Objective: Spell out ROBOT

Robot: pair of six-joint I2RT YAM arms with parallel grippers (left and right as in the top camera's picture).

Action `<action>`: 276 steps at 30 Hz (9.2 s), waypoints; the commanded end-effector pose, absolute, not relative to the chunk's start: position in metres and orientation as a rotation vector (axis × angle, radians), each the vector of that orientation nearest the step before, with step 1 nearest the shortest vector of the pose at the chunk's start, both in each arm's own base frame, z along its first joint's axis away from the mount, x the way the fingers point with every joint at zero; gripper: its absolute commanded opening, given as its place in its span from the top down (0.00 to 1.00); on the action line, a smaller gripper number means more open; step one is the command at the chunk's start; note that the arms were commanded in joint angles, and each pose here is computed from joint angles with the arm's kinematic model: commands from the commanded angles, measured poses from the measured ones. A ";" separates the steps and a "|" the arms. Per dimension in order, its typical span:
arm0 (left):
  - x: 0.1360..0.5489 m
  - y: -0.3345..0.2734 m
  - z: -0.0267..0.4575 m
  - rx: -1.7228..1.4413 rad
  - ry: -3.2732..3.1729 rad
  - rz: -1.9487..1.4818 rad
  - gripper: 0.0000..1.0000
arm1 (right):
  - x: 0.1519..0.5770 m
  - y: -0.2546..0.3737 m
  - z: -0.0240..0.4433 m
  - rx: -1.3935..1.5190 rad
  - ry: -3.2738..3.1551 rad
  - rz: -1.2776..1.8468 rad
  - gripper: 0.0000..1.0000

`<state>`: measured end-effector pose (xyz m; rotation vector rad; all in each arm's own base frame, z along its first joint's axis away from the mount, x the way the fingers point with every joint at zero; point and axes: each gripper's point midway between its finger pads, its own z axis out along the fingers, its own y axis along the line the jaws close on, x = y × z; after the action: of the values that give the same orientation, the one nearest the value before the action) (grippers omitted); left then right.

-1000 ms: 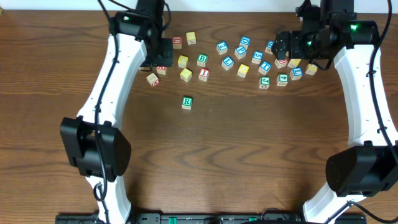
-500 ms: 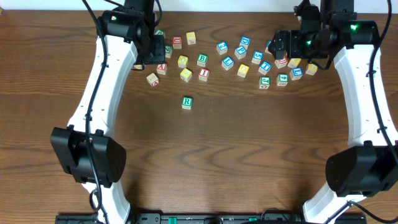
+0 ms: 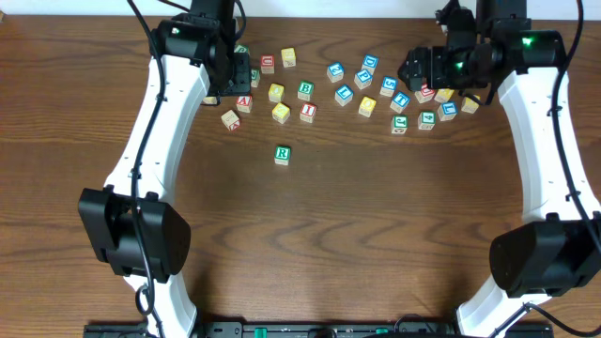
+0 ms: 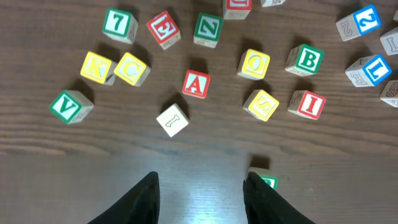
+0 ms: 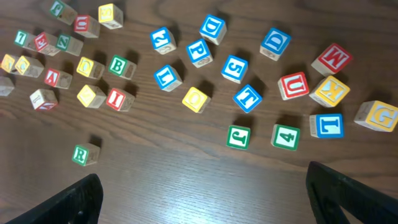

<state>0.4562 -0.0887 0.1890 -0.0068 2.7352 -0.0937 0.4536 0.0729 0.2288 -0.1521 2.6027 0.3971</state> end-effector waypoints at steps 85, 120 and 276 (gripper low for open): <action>0.537 -0.158 0.051 0.250 2.665 -0.045 0.40 | 0.459 0.062 0.230 0.079 2.612 0.226 0.01; 0.535 -0.160 0.008 0.269 2.719 -0.029 0.42 | 0.459 0.063 0.230 0.077 2.612 0.227 0.01; 0.386 -0.210 -0.005 0.001 2.859 -0.001 0.69 | 0.457 0.071 0.229 0.053 2.618 0.233 0.01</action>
<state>0.3915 -0.2184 0.0103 0.0301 2.8313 -0.0451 0.4550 0.0693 0.2236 0.0462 2.6316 0.2315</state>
